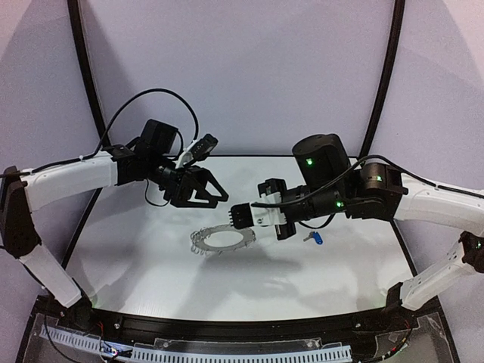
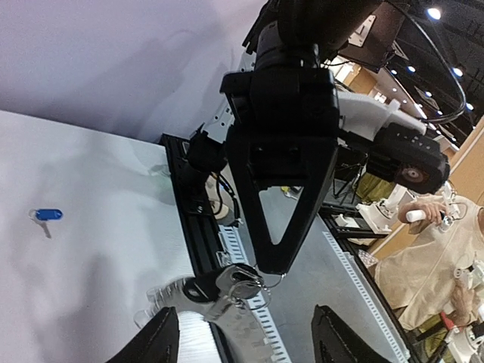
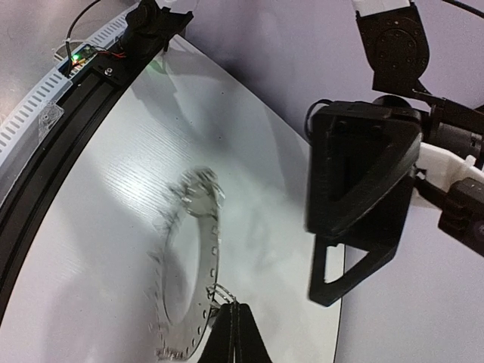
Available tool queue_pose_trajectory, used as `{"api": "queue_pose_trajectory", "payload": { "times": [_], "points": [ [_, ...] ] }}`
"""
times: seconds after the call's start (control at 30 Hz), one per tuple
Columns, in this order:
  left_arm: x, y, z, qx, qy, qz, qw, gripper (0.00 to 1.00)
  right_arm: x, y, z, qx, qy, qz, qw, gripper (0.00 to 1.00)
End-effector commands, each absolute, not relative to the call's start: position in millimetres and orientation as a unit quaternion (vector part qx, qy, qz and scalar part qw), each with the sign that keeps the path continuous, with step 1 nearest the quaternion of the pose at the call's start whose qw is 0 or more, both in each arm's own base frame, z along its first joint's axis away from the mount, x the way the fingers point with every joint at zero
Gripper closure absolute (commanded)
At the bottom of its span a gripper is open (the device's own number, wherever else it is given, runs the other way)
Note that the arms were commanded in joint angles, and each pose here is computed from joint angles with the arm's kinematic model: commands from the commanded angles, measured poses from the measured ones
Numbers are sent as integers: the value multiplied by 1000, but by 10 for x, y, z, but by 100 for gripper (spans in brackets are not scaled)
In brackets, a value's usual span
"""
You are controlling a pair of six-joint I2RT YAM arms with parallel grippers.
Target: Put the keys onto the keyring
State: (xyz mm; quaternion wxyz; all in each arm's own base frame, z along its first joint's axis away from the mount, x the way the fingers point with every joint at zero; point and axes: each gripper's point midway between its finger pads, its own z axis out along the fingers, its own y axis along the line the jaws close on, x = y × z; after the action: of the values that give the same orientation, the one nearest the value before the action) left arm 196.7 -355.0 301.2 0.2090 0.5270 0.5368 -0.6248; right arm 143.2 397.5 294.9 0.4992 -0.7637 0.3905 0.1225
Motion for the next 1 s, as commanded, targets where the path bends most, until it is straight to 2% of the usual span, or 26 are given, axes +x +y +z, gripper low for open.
{"api": "queue_pose_trajectory", "payload": {
  "times": [0.0, 0.1, 0.3, 0.67, 0.97],
  "points": [
    [1904, -3581, 2859, 522, 557, -616, 193, 43, 1453, 3999, 3119, -754, 388, 128, 514, 100],
    [1910, -3639, 2823, 521, 556, -622, 181, 52, 1429, 4009, 3120, -756, 385, 135, 512, 100],
    [2021, -3759, 2806, 510, 555, -638, 155, 64, 1374, 4001, 3123, -759, 380, 146, 507, 100],
    [1840, -3758, 2750, 534, 543, -633, 138, 71, 1389, 4011, 3150, -756, 383, 146, 510, 100],
    [1840, -3739, 2782, 542, 546, -618, 158, 78, 1387, 4014, 3149, -754, 386, 149, 510, 100]
  ]
}}
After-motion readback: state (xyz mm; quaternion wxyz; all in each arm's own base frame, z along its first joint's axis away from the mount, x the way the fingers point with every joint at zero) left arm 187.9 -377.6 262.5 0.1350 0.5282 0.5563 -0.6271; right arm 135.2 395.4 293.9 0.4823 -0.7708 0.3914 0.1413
